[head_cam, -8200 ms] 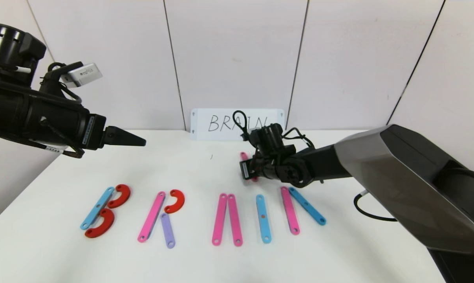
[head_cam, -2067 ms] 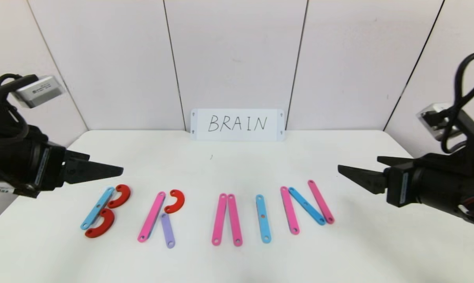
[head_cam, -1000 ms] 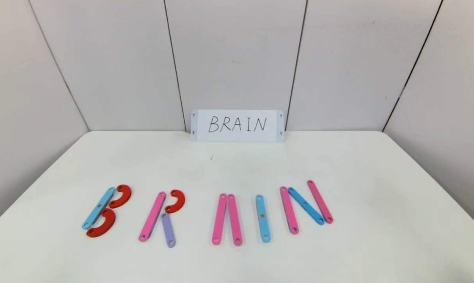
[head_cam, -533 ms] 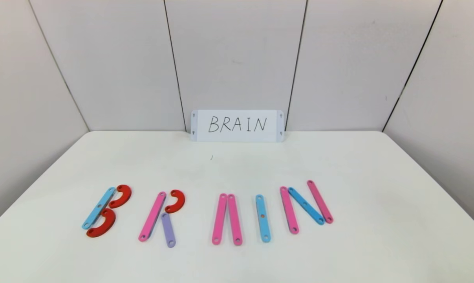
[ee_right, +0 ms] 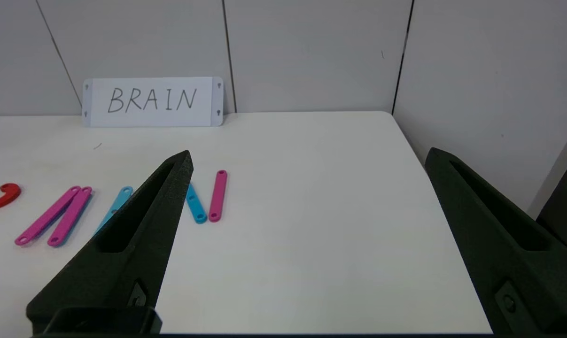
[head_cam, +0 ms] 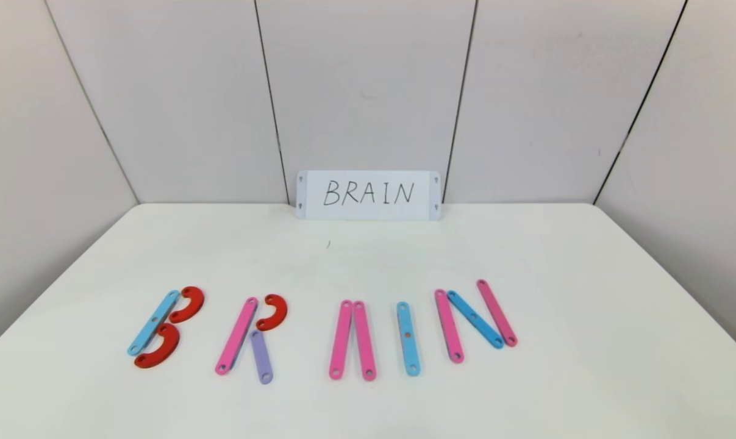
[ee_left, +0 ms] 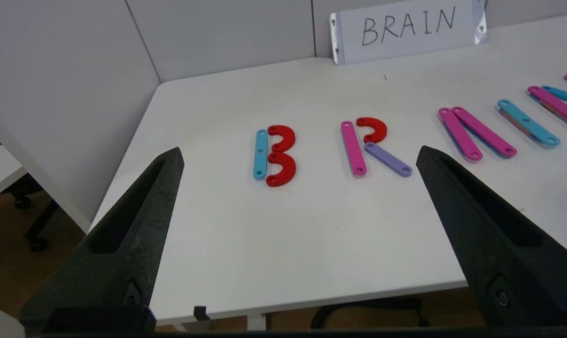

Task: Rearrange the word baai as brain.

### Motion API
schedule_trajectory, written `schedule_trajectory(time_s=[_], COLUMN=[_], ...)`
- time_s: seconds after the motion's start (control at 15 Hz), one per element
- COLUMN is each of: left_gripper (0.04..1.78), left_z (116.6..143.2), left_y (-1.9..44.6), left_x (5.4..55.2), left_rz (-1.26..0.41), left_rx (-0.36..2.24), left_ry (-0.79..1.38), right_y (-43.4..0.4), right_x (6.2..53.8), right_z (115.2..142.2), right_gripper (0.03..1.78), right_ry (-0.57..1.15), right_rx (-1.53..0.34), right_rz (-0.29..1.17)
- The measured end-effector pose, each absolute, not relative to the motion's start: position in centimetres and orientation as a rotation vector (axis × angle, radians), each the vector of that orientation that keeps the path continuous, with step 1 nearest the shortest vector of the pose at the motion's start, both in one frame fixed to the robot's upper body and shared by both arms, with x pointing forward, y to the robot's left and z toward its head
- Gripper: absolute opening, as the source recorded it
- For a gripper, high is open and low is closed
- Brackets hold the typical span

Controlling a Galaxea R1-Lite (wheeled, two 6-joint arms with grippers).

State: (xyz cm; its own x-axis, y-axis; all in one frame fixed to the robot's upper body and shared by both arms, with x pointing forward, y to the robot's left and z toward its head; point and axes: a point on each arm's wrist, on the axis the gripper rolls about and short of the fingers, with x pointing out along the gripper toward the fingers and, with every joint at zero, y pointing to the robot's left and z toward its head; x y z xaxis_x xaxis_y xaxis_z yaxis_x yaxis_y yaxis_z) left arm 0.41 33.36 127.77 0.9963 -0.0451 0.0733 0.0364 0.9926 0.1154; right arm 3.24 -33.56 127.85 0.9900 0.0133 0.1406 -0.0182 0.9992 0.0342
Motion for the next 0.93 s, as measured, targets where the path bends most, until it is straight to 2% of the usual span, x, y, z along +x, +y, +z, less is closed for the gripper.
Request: schedule_trajectory(time_s=[0.27,0.47,0.73,0.93], left_gripper=[1.74,1.74,1.74,1.74], left_z=[125.7,122.8,119.4,118.4], left_y=[33.5,33.4,33.4,33.4], left_x=[3.2,5.2,6.6,6.9], left_rz=[0.037,0.018,-0.01,-0.014], left_rx=[0.103,0.102,0.101,0.1], left_ry=[-0.192,-0.141,-0.03,0.0], right_y=[-33.6,-33.7,-33.7,-33.7], right_x=[4.2,5.6,6.7,6.9], right_z=[125.3,122.9,119.9,118.7], right_gripper=[1.73,1.73,1.73,1.73], right_ry=[-0.249,-0.264,-0.143,-0.043], right_rx=[-0.028,-0.094,-0.1,-0.071], right_rz=[0.003,-0.035,-0.06,-0.018])
